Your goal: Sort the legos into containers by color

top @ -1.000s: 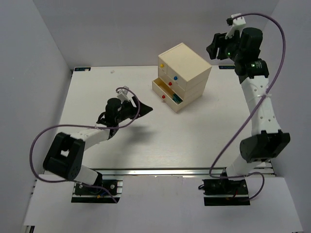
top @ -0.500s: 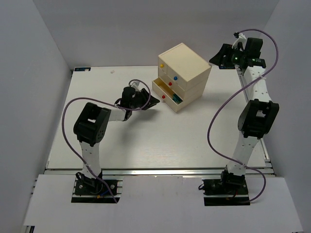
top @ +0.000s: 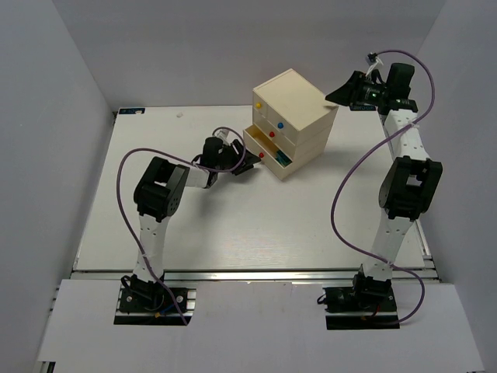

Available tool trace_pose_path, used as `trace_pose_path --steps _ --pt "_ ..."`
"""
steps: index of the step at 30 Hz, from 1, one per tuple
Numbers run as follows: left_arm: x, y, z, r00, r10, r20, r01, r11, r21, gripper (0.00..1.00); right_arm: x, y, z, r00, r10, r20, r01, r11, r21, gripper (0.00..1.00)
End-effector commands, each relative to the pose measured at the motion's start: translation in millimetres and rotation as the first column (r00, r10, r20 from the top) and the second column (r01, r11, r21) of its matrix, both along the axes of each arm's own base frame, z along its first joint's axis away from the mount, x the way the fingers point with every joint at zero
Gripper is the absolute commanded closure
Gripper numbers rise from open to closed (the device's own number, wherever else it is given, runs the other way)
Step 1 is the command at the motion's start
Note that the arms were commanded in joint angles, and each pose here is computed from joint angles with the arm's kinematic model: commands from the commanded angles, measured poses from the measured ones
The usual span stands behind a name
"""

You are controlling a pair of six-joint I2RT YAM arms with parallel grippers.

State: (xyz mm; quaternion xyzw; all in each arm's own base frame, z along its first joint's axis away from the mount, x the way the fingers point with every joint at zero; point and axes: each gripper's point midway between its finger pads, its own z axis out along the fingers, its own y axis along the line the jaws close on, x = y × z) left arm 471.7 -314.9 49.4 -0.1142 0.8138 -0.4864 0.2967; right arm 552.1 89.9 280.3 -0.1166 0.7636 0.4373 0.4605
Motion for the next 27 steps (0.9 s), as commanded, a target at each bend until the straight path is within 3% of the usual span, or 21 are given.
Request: trace_pose_path --steps 1,8,13,27 --pt "15.3 -6.6 15.9 0.999 -0.003 0.046 0.004 0.999 -0.036 0.38 -5.0 6.4 -5.8 0.998 0.056 -0.006 -0.056 0.998 0.04 0.45" --pt "27.7 -13.3 4.4 0.999 0.0 0.036 0.002 0.998 -0.058 0.38 -8.7 6.8 -23.8 0.997 0.07 -0.045 -0.069 0.998 0.013 0.49" --pt "36.7 -18.7 6.0 0.999 0.0 0.046 0.004 0.996 -0.085 0.4 -13.8 10.5 -36.3 0.993 0.094 -0.071 -0.095 0.995 -0.007 0.6" --pt "56.1 -41.4 14.9 0.996 -0.011 0.091 0.024 0.99 -0.137 0.52 -23.9 18.0 -63.4 0.981 0.125 -0.146 -0.138 0.987 -0.086 0.79"
